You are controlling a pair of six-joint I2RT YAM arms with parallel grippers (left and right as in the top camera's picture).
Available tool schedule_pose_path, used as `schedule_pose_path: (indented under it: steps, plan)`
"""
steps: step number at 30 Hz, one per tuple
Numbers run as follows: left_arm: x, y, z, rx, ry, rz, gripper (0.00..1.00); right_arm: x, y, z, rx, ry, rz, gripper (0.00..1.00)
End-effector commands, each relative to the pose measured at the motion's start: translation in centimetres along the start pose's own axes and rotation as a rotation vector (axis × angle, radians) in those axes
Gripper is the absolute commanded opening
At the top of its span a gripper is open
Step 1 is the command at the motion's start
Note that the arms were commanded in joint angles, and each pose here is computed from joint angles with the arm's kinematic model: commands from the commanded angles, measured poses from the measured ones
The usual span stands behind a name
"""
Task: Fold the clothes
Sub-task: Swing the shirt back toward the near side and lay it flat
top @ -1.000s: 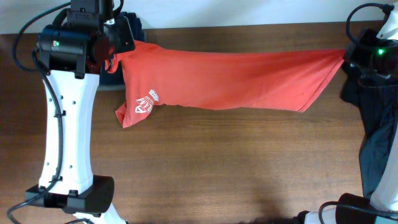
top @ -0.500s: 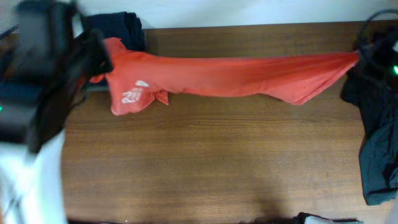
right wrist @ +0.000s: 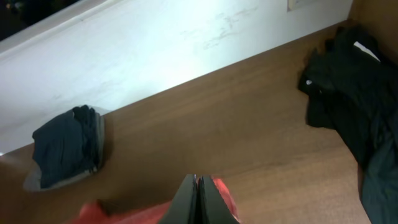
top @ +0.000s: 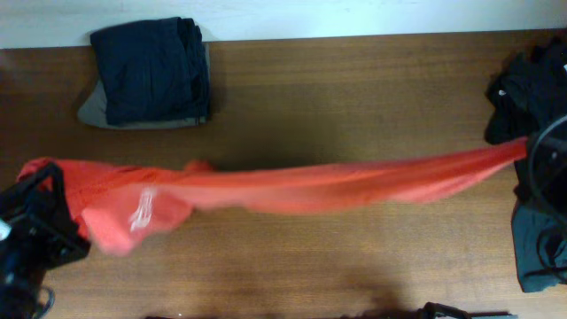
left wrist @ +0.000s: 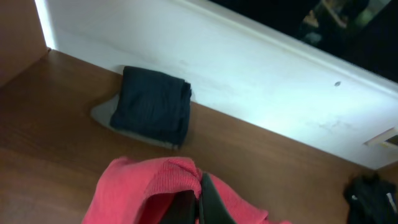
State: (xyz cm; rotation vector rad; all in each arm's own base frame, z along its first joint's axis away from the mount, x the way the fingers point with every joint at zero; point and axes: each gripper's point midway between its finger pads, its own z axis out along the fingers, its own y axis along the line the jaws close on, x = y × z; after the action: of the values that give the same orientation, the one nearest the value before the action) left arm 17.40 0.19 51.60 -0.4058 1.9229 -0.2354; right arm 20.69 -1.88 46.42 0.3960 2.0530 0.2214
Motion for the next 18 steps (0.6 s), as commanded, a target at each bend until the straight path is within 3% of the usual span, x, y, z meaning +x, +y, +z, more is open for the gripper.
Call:
schedule_pose_path:
  steps: [1, 6, 10, 18]
  plan:
    - [-0.6, 0.3, -1.9, 0.02, -0.055, -0.029, 0.01, -0.8, 0.3, -2.4, 0.012, -0.075, -0.029, 0.04]
    - [-2.2, 0.2, -3.2, 0.032, -0.139, -0.046, 0.01, -2.3, 1.3, -4.8, -0.007, -0.169, -0.051, 0.04]
    - [-3.9, 1.1, -0.7, -0.086, -0.175, -0.049, 0.01, -3.5, 1.3, -4.1, -0.011, -0.185, -0.051, 0.04]
    - [0.0, 0.3, 13.3, -0.259, 0.142, 0.052, 0.01, -3.4, -1.1, 5.1, 0.043, 0.053, 0.008, 0.04]
